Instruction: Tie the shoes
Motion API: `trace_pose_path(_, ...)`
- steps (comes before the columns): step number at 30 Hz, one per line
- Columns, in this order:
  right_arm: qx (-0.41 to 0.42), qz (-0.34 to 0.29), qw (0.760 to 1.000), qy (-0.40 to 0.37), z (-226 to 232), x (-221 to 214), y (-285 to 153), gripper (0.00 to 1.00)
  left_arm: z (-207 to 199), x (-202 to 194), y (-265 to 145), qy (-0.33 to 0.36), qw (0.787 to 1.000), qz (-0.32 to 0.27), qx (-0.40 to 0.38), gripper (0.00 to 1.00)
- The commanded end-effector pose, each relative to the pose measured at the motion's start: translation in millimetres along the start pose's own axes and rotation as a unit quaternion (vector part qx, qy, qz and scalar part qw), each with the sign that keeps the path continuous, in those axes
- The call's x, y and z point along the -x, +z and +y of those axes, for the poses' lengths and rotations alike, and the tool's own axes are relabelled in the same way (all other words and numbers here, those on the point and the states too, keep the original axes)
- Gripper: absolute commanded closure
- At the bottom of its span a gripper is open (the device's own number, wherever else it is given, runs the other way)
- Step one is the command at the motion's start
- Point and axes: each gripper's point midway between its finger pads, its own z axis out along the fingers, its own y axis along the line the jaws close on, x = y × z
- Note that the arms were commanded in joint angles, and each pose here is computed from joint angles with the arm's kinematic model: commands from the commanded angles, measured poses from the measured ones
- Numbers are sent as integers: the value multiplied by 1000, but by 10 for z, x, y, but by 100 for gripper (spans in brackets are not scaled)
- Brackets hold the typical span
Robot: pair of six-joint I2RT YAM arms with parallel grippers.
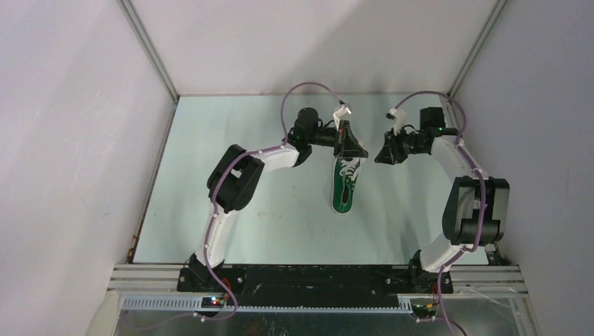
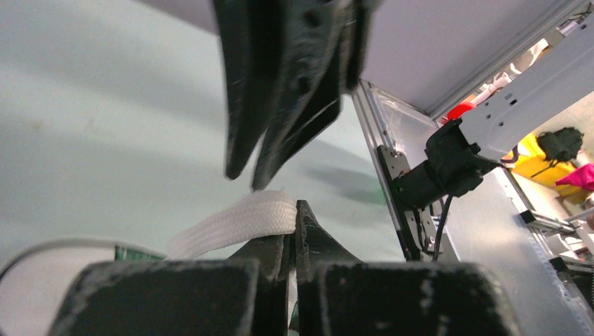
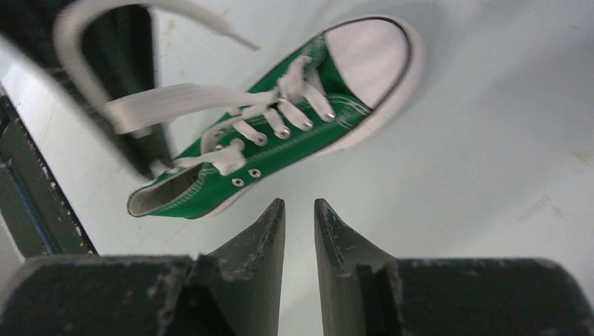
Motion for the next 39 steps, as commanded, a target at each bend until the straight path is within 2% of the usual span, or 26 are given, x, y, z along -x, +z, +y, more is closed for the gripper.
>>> trace_pose_path(1, -38, -31, 999, -8, -91, 139, -365, 74, -309, 217, 358, 55, 998, -12, -40, 100)
trace_pose_path(5, -19, -26, 999, -5, -48, 64, -348, 73, -219, 42, 331, 34, 999, -1, -19, 100)
trace_pose_path(9, -12, -21, 1000, -17, -20, 82, -239, 72, 143, -277, 30, -25, 998, 14, 58, 100)
trace_pose_path(14, 10, 29, 996, -84, 177, 3, 128, 68, 475, -415, -344, -68, 988, 20, 139, 100)
trace_pose_path(17, -7, 59, 993, -104, 112, -59, 303, 66, 581, -482, -446, -79, 983, 33, 165, 100)
trace_pose_path(25, 4, 108, 985, -135, -76, -118, 560, 61, 599, -446, -450, -91, 981, 19, 172, 99)
trace_pose_path(31, 1, 110, 980, -165, -202, 4, 600, 62, 596, -421, -441, -92, 981, 19, 169, 99)
trace_pose_path(34, 18, 97, 977, -191, -184, 113, 576, 62, 595, -403, -434, -93, 981, 18, 168, 99)
trace_pose_path(39, 60, 118, 970, -202, -144, 54, 611, 60, 617, -368, -427, -90, 981, 14, 172, 99)
